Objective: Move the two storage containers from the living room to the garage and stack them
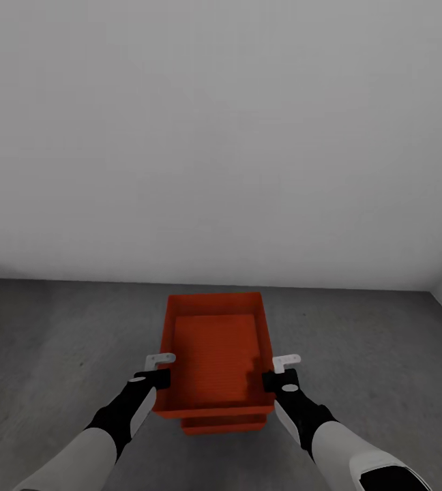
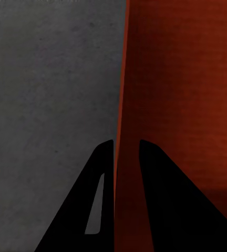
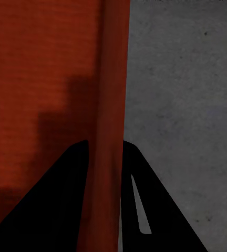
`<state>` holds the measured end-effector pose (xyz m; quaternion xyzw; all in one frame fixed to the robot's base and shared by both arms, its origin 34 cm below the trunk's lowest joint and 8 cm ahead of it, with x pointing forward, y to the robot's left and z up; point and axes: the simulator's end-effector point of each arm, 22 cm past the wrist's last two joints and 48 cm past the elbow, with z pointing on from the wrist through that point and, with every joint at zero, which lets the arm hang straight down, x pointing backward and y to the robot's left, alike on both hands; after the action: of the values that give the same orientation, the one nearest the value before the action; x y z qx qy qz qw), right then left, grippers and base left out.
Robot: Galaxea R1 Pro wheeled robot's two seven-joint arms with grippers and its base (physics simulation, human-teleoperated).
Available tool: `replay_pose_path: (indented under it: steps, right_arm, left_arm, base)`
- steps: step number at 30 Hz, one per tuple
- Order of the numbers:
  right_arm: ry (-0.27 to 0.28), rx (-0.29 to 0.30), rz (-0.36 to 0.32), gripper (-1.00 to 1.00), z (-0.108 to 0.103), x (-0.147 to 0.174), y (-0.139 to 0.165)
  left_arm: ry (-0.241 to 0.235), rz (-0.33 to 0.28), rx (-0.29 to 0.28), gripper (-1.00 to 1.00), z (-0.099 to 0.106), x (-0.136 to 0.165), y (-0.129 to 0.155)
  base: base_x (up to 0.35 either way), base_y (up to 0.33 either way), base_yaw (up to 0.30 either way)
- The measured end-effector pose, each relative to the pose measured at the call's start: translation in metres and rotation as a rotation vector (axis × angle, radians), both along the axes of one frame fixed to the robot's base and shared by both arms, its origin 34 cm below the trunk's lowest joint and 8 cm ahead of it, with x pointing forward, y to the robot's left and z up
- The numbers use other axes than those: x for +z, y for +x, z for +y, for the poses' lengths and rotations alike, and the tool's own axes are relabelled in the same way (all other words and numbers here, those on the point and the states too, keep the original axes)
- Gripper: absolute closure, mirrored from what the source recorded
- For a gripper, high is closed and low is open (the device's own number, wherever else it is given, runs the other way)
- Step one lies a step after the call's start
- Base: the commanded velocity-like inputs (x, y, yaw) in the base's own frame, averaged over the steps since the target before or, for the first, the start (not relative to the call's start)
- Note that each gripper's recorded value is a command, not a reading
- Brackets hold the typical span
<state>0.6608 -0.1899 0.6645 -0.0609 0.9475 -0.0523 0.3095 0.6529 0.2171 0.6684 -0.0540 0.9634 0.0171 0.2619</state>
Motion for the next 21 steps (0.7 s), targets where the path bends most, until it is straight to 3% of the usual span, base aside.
replay_pose_path:
  steps: [21]
  right_arm:
    - [-0.001, 0.001, 0.0, 1.0, 0.0, -0.012, 0.003]
  left_arm:
    - [-0.001, 0.0, -0.001, 1.0, 0.0, -0.012, 0.003]
  base:
    - [0.0, 0.0, 0.0]
